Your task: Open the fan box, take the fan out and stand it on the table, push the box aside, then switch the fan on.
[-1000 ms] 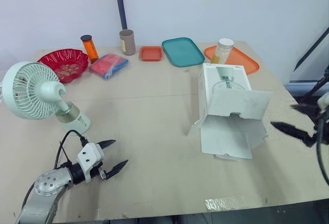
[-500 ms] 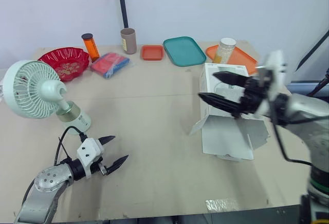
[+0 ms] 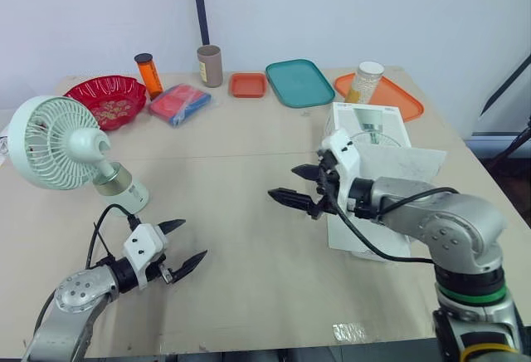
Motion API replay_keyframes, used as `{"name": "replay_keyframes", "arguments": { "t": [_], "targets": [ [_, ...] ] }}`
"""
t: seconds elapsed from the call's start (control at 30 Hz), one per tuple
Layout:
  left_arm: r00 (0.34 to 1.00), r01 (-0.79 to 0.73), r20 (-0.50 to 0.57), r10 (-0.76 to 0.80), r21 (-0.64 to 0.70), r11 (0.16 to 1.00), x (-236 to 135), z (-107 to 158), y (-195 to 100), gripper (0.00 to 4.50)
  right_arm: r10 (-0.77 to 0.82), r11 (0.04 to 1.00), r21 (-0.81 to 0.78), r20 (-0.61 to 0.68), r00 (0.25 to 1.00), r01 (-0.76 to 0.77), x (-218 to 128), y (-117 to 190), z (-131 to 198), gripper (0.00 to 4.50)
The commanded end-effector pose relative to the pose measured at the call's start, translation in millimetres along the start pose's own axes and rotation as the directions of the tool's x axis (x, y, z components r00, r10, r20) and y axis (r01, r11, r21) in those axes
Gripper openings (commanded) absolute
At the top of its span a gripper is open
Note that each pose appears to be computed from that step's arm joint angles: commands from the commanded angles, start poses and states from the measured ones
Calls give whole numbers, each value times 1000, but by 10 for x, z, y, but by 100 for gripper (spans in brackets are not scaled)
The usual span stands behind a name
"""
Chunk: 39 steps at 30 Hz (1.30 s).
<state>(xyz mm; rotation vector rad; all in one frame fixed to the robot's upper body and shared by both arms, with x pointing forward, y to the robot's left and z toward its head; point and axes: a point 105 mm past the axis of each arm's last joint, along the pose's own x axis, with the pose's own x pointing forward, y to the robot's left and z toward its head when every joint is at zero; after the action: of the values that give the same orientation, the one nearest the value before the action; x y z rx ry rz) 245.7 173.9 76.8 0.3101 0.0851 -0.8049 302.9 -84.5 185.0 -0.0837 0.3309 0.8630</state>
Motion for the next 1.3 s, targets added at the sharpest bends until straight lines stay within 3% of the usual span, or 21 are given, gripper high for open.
{"name": "replay_keyframes", "arguments": {
  "t": [0.03, 0.33, 0.67, 0.77, 0.87, 1.03, 1.3],
  "targets": [
    [1000, -23, 16, 22, 41, 999, -40, 98, 61, 450, -52, 999, 10, -2, 999, 52, -8, -54, 65, 447],
    [999, -42, 17, 42, 42, 998, -43, 104, 86, 450, -240, 969, 31, -132, 962, 246, -167, -495, -154, 447],
    [999, -41, 13, 41, 47, 998, -28, 91, 85, 450, -356, 934, -10, -68, 932, 356, -294, -762, 40, 447],
    [999, -47, 20, 46, 45, 998, -25, 109, 106, 450, -254, 964, -68, 48, 966, 257, -237, -558, 227, 447],
    [997, -64, 34, 62, 37, 997, -39, 141, 132, 450, -83, 984, -153, 79, 993, 94, -193, -239, 203, 447],
    [987, -147, 70, 146, 12, 989, -147, 223, 215, 450, 152, 962, -248, 139, 979, -114, -180, 107, 165, 447],
    [937, -345, 42, 346, -25, 938, -383, 162, 155, 450, 339, 909, -311, 166, 926, -277, 51, 234, -27, 447]
  ]
}}
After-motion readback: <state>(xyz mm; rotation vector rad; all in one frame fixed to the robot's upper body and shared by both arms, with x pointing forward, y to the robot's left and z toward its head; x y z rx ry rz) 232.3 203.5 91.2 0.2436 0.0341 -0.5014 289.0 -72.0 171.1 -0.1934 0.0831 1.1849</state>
